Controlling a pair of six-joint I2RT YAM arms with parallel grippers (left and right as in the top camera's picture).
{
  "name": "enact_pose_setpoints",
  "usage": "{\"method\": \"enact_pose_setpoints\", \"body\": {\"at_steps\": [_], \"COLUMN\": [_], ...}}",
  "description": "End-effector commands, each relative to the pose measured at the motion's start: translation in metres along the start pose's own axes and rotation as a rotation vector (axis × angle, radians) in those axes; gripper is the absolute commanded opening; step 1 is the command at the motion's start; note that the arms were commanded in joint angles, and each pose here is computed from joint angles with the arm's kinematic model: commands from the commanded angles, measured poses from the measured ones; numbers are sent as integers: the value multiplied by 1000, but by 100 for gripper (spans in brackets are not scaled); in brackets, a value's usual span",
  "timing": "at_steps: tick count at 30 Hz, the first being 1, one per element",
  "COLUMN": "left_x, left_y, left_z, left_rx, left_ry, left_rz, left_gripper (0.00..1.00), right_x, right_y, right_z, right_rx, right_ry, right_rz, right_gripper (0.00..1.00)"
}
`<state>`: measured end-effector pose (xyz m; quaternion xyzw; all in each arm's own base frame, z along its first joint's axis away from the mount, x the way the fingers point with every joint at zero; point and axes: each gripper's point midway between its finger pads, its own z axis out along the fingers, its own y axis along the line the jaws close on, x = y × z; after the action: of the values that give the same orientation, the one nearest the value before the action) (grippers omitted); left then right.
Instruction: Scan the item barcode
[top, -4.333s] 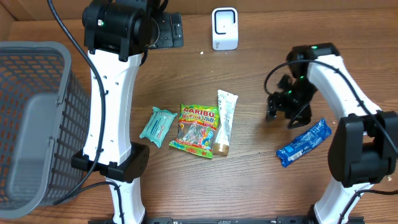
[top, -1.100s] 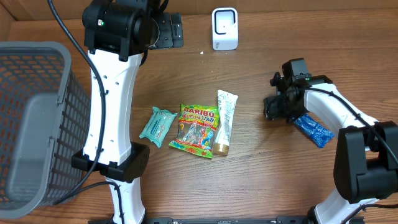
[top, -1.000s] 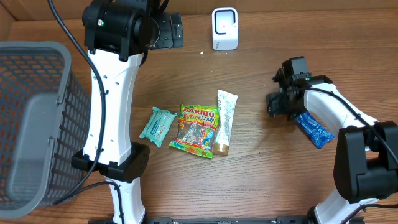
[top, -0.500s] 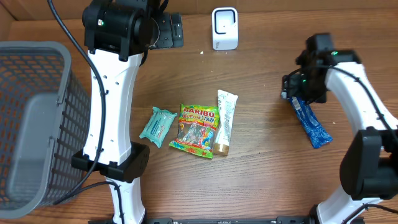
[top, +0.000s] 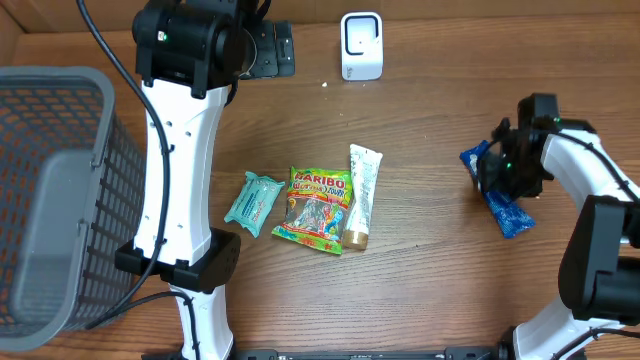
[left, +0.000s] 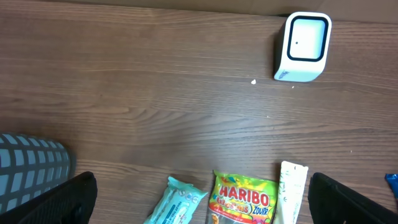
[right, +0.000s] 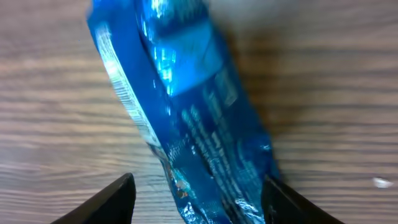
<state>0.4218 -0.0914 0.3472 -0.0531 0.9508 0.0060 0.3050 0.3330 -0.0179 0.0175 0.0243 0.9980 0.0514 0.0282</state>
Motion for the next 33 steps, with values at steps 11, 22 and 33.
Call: {"method": "enact_pose_setpoints", "body": {"at_steps": [11, 22, 33], "left_x": [2, 2, 2], "left_y": [-3, -3, -3], "left_z": [5, 5, 5], "left_rx": [2, 2, 2], "left_ry": [13, 13, 14], "left_rz": [-12, -12, -12], "left_gripper": [100, 100, 100], "right_x": [2, -11, -28], "right_y": [49, 73, 48], "right_z": [21, 1, 3], "right_rx": [-297, -444, -278], "right_ry": [-68, -30, -139], "right_rz": [-16, 263, -1], "right_gripper": [61, 52, 79]}}
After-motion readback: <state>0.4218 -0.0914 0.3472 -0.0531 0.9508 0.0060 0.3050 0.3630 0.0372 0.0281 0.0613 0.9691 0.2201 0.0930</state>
